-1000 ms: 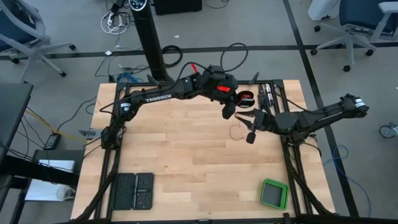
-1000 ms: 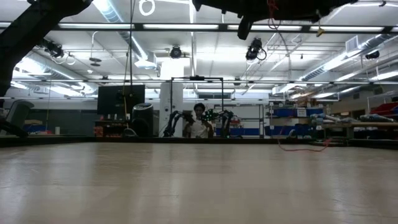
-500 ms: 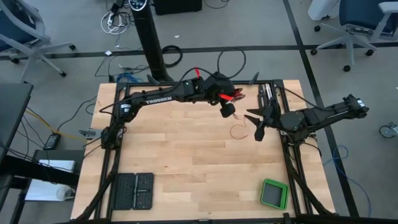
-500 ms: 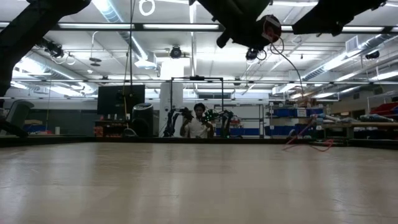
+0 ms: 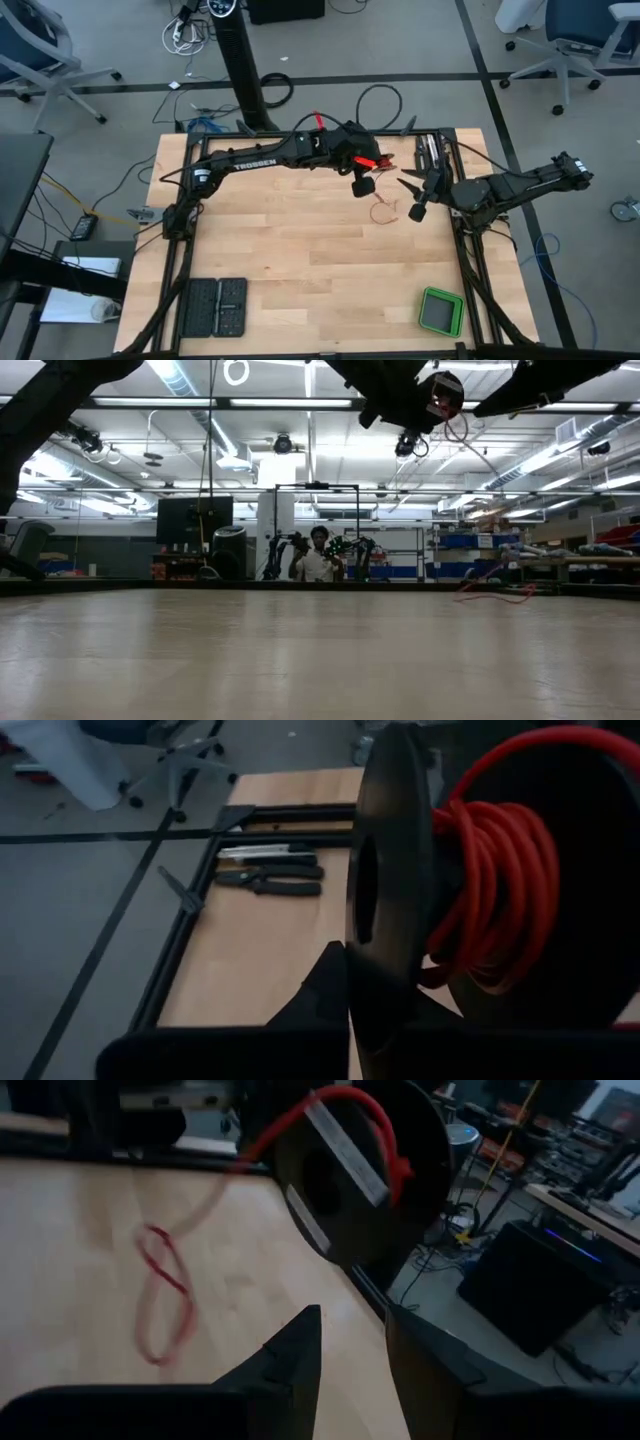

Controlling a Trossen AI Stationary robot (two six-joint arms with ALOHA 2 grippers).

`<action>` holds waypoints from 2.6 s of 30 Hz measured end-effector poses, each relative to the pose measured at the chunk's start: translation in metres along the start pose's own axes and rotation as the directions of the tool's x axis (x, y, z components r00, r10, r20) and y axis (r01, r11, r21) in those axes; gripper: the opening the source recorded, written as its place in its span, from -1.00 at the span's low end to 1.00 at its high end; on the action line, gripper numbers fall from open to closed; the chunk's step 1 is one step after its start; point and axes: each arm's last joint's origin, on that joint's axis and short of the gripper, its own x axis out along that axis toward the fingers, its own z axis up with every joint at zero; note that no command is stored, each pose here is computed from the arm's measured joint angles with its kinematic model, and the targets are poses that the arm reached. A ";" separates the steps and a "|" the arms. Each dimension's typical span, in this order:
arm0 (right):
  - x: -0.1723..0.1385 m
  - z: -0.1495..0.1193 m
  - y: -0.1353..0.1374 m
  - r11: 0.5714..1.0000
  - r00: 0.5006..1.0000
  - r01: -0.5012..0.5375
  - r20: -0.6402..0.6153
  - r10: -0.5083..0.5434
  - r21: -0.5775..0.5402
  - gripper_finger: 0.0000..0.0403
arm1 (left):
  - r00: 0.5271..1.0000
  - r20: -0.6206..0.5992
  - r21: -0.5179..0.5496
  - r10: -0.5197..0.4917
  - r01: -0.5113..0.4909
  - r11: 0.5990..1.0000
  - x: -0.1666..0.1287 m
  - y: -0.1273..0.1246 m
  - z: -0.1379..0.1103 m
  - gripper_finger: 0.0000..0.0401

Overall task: Coil cords
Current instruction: Coil the red wire cable onto the black spool

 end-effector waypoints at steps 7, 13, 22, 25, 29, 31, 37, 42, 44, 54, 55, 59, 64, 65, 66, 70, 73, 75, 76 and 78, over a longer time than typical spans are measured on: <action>-0.001 0.002 0.002 0.993 0.994 -0.109 0.026 0.110 -0.033 -0.45 | 0.999 0.000 0.033 -0.041 0.041 0.999 0.011 -0.009 -0.009 -0.98; 0.007 0.007 0.005 0.993 0.995 -0.085 0.040 0.088 -0.076 -0.49 | 0.998 0.039 0.018 -0.041 0.040 0.999 0.009 -0.011 -0.004 -0.98; 0.021 0.010 0.007 0.991 0.994 -0.095 0.045 0.099 -0.092 -0.94 | 0.999 0.039 0.033 -0.038 0.037 0.999 0.009 -0.011 -0.004 -0.98; 0.021 0.008 0.004 0.991 0.993 -0.115 0.030 0.117 -0.062 -0.97 | 0.999 0.032 0.041 -0.037 0.035 0.999 0.009 -0.011 -0.005 -0.97; 0.017 0.009 0.001 0.991 0.990 -0.129 0.047 0.131 -0.036 -0.98 | 0.999 0.034 0.075 -0.037 0.035 0.997 0.008 -0.011 -0.004 -0.84; 0.015 0.009 -0.002 0.992 0.990 -0.125 0.054 0.127 -0.031 -0.99 | 0.999 0.024 0.088 -0.032 0.030 0.996 0.009 -0.011 -0.005 -0.73; 0.007 0.003 -0.009 0.993 0.992 -0.121 0.028 0.122 -0.010 -0.99 | 0.998 -0.063 0.141 -0.031 0.039 0.989 0.001 -0.007 -0.011 -0.44; 0.005 -0.009 -0.010 0.980 0.977 -0.197 -0.074 0.198 0.014 -0.99 | 0.990 -0.137 0.180 -0.015 0.040 0.983 -0.020 0.000 -0.012 -0.34; 0.007 -0.014 -0.009 0.973 0.964 -0.228 -0.131 0.231 0.039 -1.00 | 0.981 -0.194 0.212 -0.026 0.068 0.975 -0.024 -0.002 -0.016 -0.34; 0.040 -0.023 0.000 0.936 0.895 -0.329 -0.274 0.352 0.126 -1.00 | 0.864 -0.500 0.158 -0.051 0.149 0.976 -0.041 -0.015 -0.044 -0.34; 0.044 -0.022 0.002 0.929 0.890 -0.348 -0.266 0.370 0.128 -1.00 | 0.864 -0.500 0.155 -0.058 0.155 0.976 -0.044 -0.018 -0.043 -0.34; 0.056 -0.020 0.007 0.914 0.881 -0.388 -0.244 0.405 0.116 -1.00 | 0.898 -0.436 0.169 -0.064 0.152 0.974 -0.066 -0.032 -0.030 -0.34; 0.064 -0.020 0.006 0.908 0.877 -0.400 -0.233 0.419 0.127 -1.00 | 0.966 -0.256 0.170 -0.042 0.088 0.982 -0.113 -0.046 -0.003 -0.34; 0.065 -0.020 0.006 0.902 0.873 -0.410 -0.232 0.430 0.133 -1.00 | 0.976 -0.214 0.172 -0.037 0.075 0.982 -0.123 -0.050 0.002 -0.34; 0.066 -0.018 0.006 0.895 0.870 -0.423 -0.213 0.444 0.140 -1.00 | 0.984 -0.178 0.178 -0.031 0.063 0.982 -0.135 -0.055 0.007 -0.34; 0.066 -0.014 0.007 0.856 0.845 -0.488 -0.156 0.512 0.171 -1.00 | 0.996 -0.092 0.219 -0.019 0.039 0.975 -0.161 -0.079 0.015 -0.34; 0.065 -0.012 0.008 0.837 0.830 -0.515 -0.138 0.541 0.185 -1.00 | 0.999 -0.050 0.242 -0.016 0.028 0.970 -0.170 -0.097 0.018 -0.34; 0.065 -0.013 0.008 0.833 0.825 -0.521 -0.140 0.547 0.188 -1.00 | 0.999 -0.007 0.243 -0.031 0.032 0.970 -0.175 -0.110 0.021 -0.34; 0.065 -0.013 0.008 0.832 0.824 -0.521 -0.143 0.548 0.188 -1.00 | 0.999 0.014 0.243 -0.043 0.038 0.969 -0.178 -0.116 0.023 -0.34; 0.065 -0.013 0.008 0.832 0.823 -0.522 -0.147 0.549 0.188 -1.00 | 0.995 0.067 0.236 -0.068 0.050 0.970 -0.179 -0.130 0.024 -0.34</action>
